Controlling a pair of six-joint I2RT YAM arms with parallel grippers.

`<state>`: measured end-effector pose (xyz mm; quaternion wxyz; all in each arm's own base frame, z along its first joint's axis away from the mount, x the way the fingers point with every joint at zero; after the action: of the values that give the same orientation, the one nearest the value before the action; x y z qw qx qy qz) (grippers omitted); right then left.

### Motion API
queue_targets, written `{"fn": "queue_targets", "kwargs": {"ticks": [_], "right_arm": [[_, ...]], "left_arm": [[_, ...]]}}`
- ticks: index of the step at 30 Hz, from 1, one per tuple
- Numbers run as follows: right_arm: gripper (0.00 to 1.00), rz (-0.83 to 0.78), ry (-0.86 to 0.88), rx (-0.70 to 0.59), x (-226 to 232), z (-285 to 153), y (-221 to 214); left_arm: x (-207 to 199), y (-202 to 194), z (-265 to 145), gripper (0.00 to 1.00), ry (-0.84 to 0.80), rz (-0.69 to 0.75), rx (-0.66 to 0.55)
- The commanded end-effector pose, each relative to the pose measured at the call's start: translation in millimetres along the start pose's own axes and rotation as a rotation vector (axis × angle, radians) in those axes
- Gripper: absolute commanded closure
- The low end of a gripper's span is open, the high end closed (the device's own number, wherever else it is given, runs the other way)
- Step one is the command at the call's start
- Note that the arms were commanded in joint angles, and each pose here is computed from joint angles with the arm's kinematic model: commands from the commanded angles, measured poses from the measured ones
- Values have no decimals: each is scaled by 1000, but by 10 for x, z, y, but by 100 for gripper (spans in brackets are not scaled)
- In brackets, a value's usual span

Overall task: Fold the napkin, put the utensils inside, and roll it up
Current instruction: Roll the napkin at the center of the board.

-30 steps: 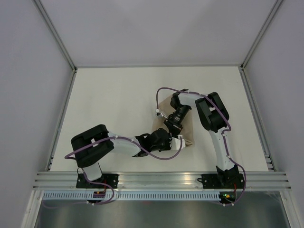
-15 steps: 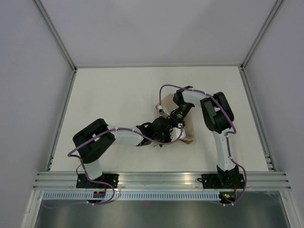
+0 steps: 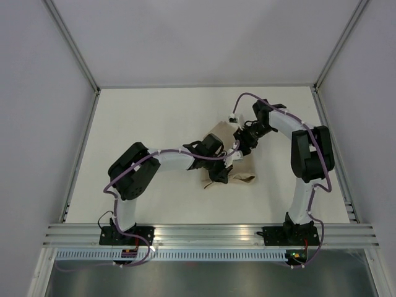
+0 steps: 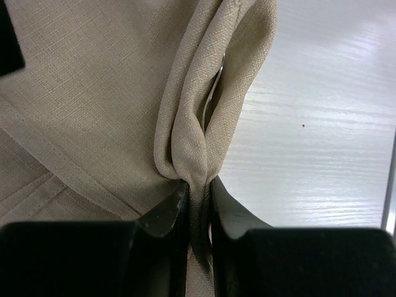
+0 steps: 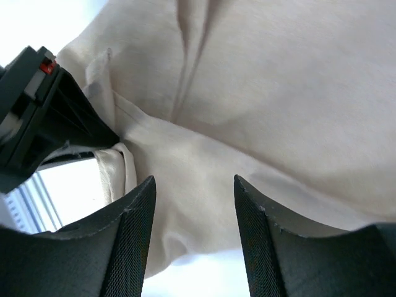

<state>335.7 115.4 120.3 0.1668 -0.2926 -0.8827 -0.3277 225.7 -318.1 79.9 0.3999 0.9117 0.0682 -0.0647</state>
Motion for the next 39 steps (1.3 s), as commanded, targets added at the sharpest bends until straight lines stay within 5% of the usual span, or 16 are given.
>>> {"fn": "queue_targets", "kwargs": {"ticks": [1, 8, 17, 27, 39], "right_arm": [[40, -54, -129, -140, -20, -305, 48], [41, -184, -350, -233, 136, -482, -219], [41, -417, -358, -294, 559, -545, -448], [38, -757, -393, -237, 1122, -29, -655], [38, -905, -449, -155, 1159, 387, -728]], "left_arm": [[-50, -202, 49, 98, -164, -228, 132], [110, -207, 147, 98, -255, -400, 172], [319, -321, 181, 98, -307, -630, 225], [395, -340, 263, 98, -311, -700, 286], [455, -365, 266, 98, -332, -738, 297]]}}
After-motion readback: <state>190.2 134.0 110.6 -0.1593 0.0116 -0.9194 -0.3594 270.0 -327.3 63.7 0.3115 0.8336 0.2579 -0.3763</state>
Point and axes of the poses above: each gripper's point midway between its finger pads, its own z axis out along the fingers, its own x axis along the line the jaws close on, y = z × x, the point moved 9 cm from there along -z, back along the fingers, and after that the axes turned 2 degrees about z, right-handed, at the moved point
